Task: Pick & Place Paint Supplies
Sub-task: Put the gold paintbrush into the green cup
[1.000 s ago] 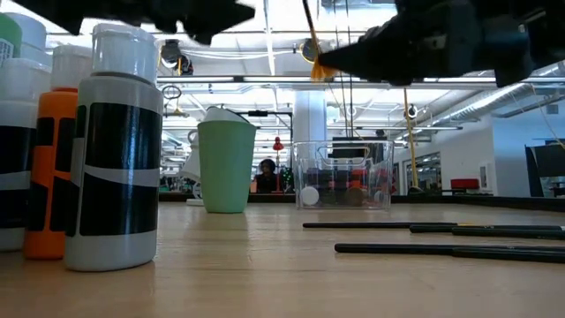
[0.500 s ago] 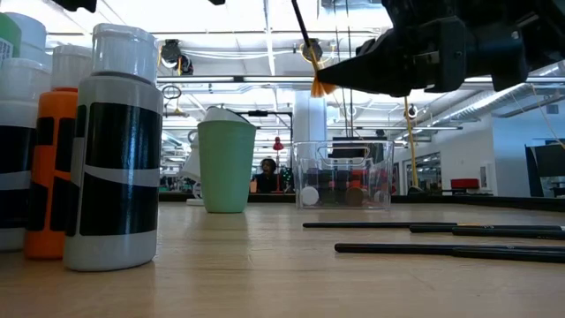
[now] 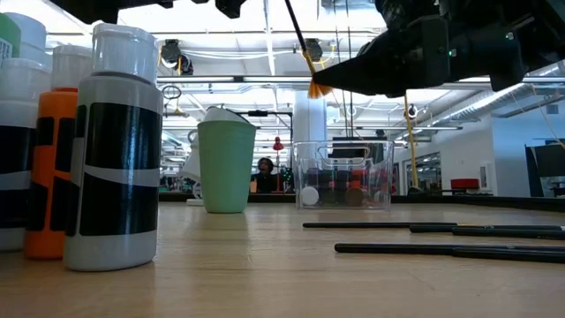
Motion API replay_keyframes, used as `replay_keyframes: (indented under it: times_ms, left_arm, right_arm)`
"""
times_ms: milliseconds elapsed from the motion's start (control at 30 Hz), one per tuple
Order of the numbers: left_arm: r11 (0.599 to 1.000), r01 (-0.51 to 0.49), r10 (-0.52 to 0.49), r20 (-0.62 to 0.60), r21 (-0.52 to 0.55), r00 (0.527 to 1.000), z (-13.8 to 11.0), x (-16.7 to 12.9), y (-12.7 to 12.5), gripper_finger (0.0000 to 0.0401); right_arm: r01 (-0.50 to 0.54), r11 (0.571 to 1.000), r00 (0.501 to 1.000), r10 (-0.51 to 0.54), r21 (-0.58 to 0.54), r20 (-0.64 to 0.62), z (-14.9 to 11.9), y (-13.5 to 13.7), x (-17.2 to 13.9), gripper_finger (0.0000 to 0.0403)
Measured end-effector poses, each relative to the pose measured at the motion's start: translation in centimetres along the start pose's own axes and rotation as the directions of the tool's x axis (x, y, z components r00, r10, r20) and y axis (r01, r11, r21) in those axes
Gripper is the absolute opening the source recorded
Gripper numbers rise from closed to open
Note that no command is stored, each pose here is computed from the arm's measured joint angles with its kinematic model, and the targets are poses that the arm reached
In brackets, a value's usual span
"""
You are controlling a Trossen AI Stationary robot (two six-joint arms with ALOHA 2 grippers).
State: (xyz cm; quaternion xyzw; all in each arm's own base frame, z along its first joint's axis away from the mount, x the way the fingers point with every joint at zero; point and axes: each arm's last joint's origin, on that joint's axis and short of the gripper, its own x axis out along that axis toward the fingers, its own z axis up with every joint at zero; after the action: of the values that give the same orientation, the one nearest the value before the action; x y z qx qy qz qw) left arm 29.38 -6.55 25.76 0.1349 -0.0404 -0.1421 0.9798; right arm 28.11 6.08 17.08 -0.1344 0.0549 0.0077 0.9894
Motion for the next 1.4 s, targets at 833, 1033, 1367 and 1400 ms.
replay_keyframes:
  times_ms: [833, 1033, 1367, 1400]
  left_arm:
    - [0.999, 0.006, -0.007, 0.022, 0.049, 1.000, -0.3, 0.0, 0.9, 0.0010]
    - [0.994, -0.089, 0.090, -0.008, 0.066, 0.996, -0.2, 0.0, 1.0, 0.0005]
    - [0.965, -0.242, 0.253, -0.113, 0.105, 0.961, 1.8, -2.6, 2.2, 0.0002]
    - [0.956, -0.273, 0.286, -0.131, 0.107, 0.949, 2.1, -3.1, 2.4, 0.0002]
  right_arm:
    - [-0.007, 1.000, 1.000, 0.007, -0.003, -0.015, -0.2, 0.1, 0.0, 0.0000]
    - [-0.007, 1.000, 0.999, 0.008, 0.011, -0.041, -0.4, 0.1, 0.0, 0.0012]
    - [0.064, 0.998, 0.991, -0.061, 0.016, -0.120, -1.1, 0.0, -0.1, 0.0094]
    - [0.064, 0.998, 0.991, -0.061, 0.016, -0.121, -1.0, 0.0, -0.1, 0.0103]
